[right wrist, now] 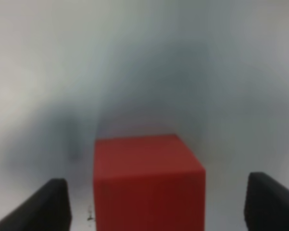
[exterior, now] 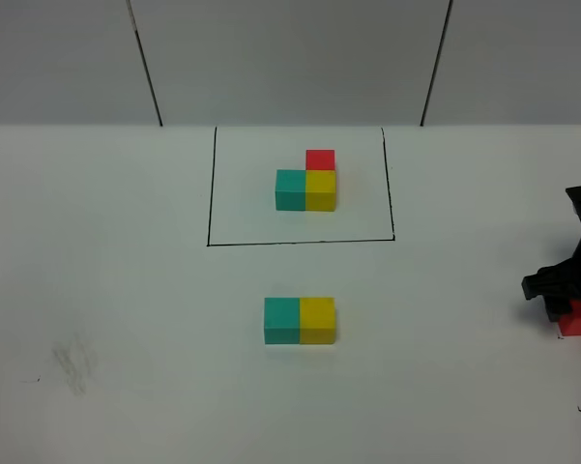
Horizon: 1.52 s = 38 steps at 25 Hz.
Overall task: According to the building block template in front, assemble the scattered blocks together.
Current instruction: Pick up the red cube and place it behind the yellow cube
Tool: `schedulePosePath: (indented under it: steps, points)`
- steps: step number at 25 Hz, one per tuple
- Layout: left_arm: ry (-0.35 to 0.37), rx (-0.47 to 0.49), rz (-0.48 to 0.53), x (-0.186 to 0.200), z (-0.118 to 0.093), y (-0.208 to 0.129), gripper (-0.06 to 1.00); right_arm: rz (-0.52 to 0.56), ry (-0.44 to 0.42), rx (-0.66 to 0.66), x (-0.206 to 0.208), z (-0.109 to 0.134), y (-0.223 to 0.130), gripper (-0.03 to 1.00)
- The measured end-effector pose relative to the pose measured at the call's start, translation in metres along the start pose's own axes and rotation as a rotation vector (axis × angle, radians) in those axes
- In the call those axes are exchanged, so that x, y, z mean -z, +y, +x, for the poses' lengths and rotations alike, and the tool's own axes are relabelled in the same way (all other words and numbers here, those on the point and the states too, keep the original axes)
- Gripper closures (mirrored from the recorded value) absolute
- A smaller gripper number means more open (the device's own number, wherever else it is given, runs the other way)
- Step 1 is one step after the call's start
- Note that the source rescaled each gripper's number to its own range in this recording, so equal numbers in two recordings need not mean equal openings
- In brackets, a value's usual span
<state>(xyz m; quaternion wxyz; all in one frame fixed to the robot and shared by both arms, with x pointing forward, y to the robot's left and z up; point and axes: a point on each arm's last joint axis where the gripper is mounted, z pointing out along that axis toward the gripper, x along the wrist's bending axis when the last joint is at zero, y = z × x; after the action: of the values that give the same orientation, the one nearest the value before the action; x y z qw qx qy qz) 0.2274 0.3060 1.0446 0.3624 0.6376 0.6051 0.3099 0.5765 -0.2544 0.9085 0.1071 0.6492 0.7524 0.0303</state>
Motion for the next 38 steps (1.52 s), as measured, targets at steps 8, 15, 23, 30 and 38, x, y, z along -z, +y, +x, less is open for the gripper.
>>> schedulePosePath:
  steps: [8, 15, 23, 30, 38]
  points:
    - [0.000, 0.000, 0.000, 0.000, 0.000, 0.000, 0.24, 0.021, 0.024, 0.020, 0.000, 0.002, -0.002, 0.78]
    - [0.000, 0.000, 0.000, 0.000, 0.000, 0.000, 0.24, 0.011, 0.047, 0.044, 0.004, 0.004, -0.001, 0.78]
    - [0.000, 0.000, 0.000, 0.000, 0.000, 0.000, 0.24, -0.143, 0.167, -0.033, 0.067, 0.021, 0.011, 0.78]
    - [0.000, 0.000, 0.000, 0.000, 0.000, 0.000, 0.24, -0.199, 0.266, 0.005, 0.104, 0.072, 0.027, 0.78]
    - [0.000, 0.000, 0.000, 0.000, 0.000, 0.000, 0.24, -0.157, 0.198, 0.011, 0.114, 0.130, 0.034, 0.78]
